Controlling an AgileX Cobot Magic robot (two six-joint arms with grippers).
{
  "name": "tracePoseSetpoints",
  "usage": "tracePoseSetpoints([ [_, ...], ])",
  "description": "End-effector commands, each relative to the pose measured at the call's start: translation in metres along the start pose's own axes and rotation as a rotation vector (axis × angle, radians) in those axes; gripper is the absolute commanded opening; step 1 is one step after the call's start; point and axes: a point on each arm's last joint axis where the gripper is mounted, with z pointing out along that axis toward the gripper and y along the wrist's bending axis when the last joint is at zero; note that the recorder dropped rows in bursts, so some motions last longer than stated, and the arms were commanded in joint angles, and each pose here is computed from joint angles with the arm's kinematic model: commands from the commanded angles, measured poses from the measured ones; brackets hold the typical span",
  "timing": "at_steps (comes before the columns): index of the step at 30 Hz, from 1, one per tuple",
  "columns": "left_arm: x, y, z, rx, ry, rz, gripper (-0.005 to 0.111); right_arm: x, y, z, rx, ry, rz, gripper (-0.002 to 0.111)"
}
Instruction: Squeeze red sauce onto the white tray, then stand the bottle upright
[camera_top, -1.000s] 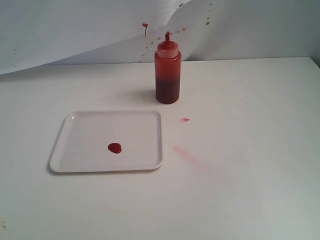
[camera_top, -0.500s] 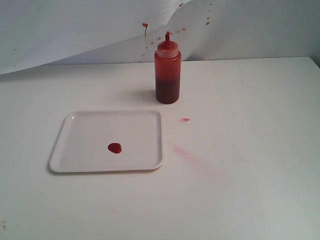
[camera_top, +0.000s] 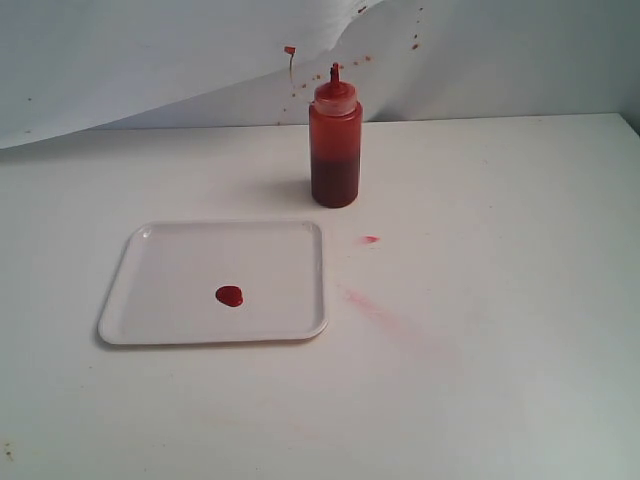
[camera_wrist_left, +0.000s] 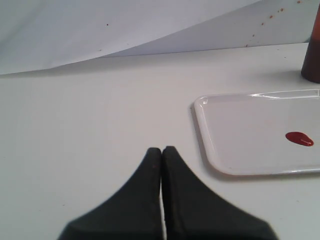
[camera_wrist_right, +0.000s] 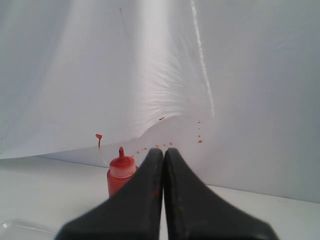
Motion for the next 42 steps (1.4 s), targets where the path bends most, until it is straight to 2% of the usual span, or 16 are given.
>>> tracePoseSetpoints([
  [1, 0.0, 0.0, 0.0, 0.001, -0.016, -0.021, 0.0, 0.0, -0.001, -0.001, 0.007, -0.005, 0.0, 0.0],
  [18, 0.0, 0.0, 0.0, 0.001, -0.016, -0.019, 0.0, 0.0, -0.001, -0.001, 0.007, -0.005, 0.002, 0.0],
  [29, 0.0, 0.0, 0.0, 0.001, -0.016, -0.019, 0.0, -0.006, -0.006, -0.006, 0.062, -0.067, -0.005, 0.0],
  [35, 0.0, 0.0, 0.0, 0.001, -0.016, -0.019, 0.0, -0.022, -0.015, -0.057, 0.203, -0.191, -0.034, 0.0],
  [39, 0.0, 0.0, 0.0, 0.001, -0.016, -0.019, 0.0, -0.033, -0.01, -0.1, 0.326, -0.336, -0.096, 0.0],
  [42, 0.0, 0.0, 0.0, 0.001, -0.016, -0.014, 0.0, -0.035, -0.001, -0.122, 0.365, -0.406, -0.176, 0.0],
])
